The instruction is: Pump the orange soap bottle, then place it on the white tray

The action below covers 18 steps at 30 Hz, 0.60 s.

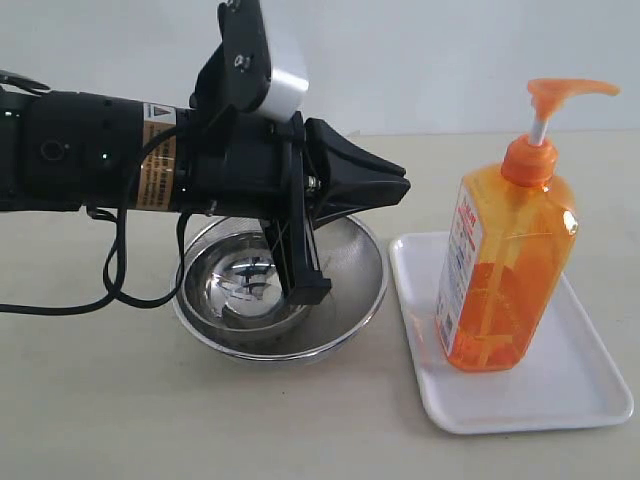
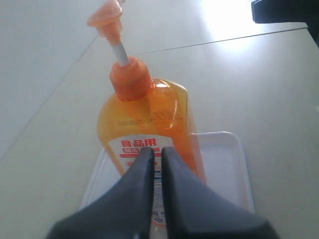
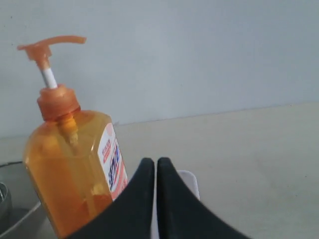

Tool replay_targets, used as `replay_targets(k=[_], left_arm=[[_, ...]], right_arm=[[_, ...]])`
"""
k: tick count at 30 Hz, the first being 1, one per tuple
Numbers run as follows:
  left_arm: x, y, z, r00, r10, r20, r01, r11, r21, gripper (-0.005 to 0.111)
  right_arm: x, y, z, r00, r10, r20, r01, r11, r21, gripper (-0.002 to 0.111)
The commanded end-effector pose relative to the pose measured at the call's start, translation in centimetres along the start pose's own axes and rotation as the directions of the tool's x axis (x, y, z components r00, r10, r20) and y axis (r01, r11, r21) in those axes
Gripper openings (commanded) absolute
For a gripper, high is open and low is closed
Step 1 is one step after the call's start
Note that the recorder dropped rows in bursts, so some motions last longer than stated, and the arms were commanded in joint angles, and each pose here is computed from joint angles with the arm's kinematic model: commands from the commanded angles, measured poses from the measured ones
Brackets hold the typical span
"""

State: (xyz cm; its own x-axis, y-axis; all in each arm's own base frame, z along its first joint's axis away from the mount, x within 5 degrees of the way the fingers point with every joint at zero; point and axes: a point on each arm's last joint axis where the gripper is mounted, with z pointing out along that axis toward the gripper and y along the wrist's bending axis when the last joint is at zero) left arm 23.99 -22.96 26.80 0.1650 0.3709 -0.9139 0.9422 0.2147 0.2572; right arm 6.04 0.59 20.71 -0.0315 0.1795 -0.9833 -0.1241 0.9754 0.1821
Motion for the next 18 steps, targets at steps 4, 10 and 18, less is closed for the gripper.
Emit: replay_targets(k=[4,10,18], left_arm=[[-0.1,0.0,-0.2,1.0,-0.007,0.0,0.007,1.0,-0.004,0.005],[-0.1,0.0,-0.2,1.0,-0.007,0.0,0.007,1.0,-0.004,0.005],[-0.1,0.0,-0.2,1.0,-0.007,0.0,0.007,1.0,-0.004,0.005]], right_arm=[[0.7,0.3,-0.1,0.971,-0.233,-0.061,0.231,0.972,-0.043,0.0],[1.6,0.1,-0.2,0.967,-0.197,-0.162,0.193,0.98,-0.04,0.0],[2.5,0.0,-0.4,0.944,-0.205,-0.258,0.197,0.979,-0.058,0.0]])
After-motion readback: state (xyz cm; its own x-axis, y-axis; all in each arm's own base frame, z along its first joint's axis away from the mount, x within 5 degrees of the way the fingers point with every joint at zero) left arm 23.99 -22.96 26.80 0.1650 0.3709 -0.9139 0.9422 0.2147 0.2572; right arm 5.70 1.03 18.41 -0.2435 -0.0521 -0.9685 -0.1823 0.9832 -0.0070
